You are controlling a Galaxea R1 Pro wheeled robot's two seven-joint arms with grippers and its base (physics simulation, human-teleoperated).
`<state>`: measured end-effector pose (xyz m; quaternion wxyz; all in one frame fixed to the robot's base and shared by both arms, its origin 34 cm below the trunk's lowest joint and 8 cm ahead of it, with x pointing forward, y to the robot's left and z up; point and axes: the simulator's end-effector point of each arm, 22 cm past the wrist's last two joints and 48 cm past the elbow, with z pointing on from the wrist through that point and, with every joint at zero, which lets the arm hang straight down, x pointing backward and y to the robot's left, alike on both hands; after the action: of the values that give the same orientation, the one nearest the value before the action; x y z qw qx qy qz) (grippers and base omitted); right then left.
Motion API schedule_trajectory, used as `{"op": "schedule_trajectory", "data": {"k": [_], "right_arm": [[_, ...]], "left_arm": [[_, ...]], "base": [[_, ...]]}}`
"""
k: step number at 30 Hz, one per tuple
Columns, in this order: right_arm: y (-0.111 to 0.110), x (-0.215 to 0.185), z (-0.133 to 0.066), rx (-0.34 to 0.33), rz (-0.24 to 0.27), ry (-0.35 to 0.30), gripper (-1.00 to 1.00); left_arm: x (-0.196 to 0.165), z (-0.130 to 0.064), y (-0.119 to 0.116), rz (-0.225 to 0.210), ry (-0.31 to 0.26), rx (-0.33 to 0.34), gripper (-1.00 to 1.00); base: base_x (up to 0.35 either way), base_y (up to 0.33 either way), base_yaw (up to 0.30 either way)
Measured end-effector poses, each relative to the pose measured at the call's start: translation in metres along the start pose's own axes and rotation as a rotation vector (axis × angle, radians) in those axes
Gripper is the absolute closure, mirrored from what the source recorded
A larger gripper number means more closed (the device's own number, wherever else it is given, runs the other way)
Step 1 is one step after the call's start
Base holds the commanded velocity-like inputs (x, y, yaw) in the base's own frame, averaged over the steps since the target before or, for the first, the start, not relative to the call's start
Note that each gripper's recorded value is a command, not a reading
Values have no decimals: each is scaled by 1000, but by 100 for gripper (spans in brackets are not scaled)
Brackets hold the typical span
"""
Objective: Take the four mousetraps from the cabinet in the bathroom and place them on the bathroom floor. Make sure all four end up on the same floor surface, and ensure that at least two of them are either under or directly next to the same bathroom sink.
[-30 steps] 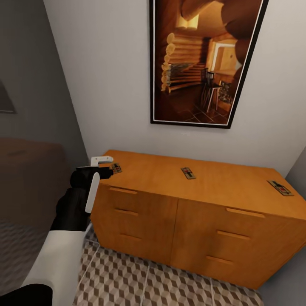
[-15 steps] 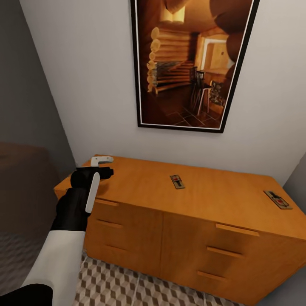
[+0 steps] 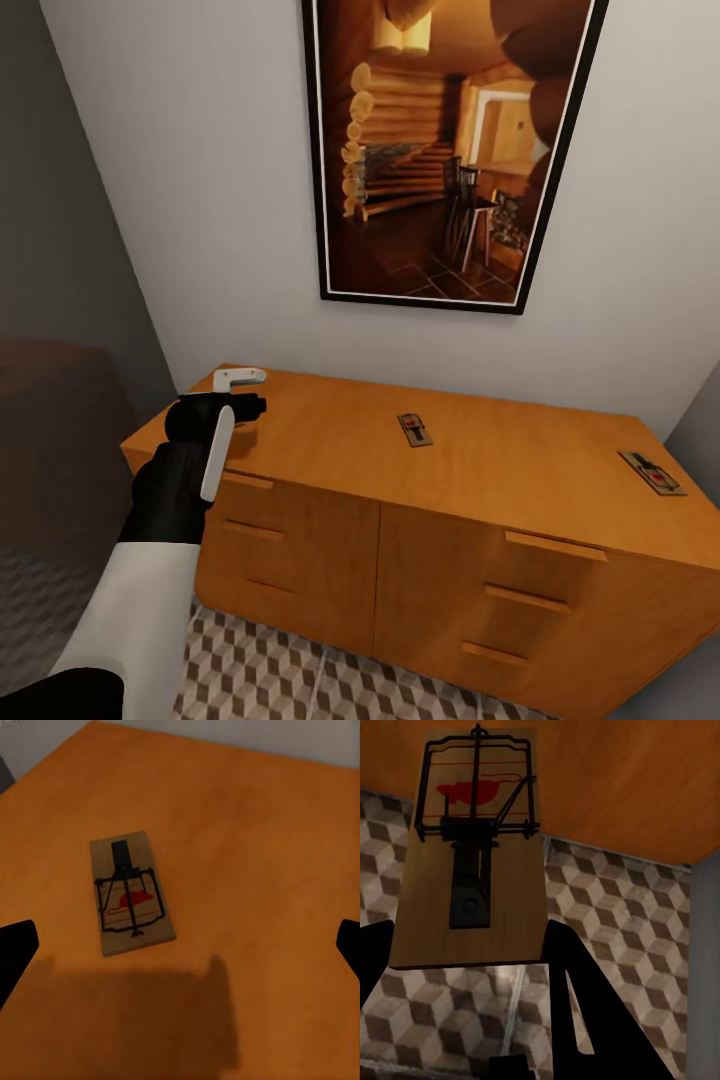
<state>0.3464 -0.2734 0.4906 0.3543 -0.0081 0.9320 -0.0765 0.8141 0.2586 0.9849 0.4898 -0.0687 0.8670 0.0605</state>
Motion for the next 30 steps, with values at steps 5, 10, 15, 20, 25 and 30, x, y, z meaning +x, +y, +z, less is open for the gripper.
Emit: {"op": "schedule_trajectory", "data": {"k": [5, 10, 15, 20, 25, 30], "right_arm": [[0, 0, 0, 0, 0, 0, 100], [0, 2, 0, -1, -1, 8, 100], [1, 6, 0, -3, -6, 29, 100], [1, 7, 0, -3, -7, 34, 100], [1, 7, 0, -3, -7, 34, 100], [1, 8, 0, -4, -7, 35, 100]], "left_arm": [[-1, 1, 8, -20, -2, -11, -100], [8, 7, 45, -135, 26, -48, -100], [10, 8, 51, -155, 29, -53, -100], [10, 8, 52, -158, 30, -55, -100], [11, 8, 52, -158, 33, -55, -100], [13, 9, 52, -157, 37, -54, -100]], "base": [[0, 0, 0], [0, 0, 0], [0, 0, 0], [0, 0, 0], [1, -1, 0], [71, -69, 0]]}}
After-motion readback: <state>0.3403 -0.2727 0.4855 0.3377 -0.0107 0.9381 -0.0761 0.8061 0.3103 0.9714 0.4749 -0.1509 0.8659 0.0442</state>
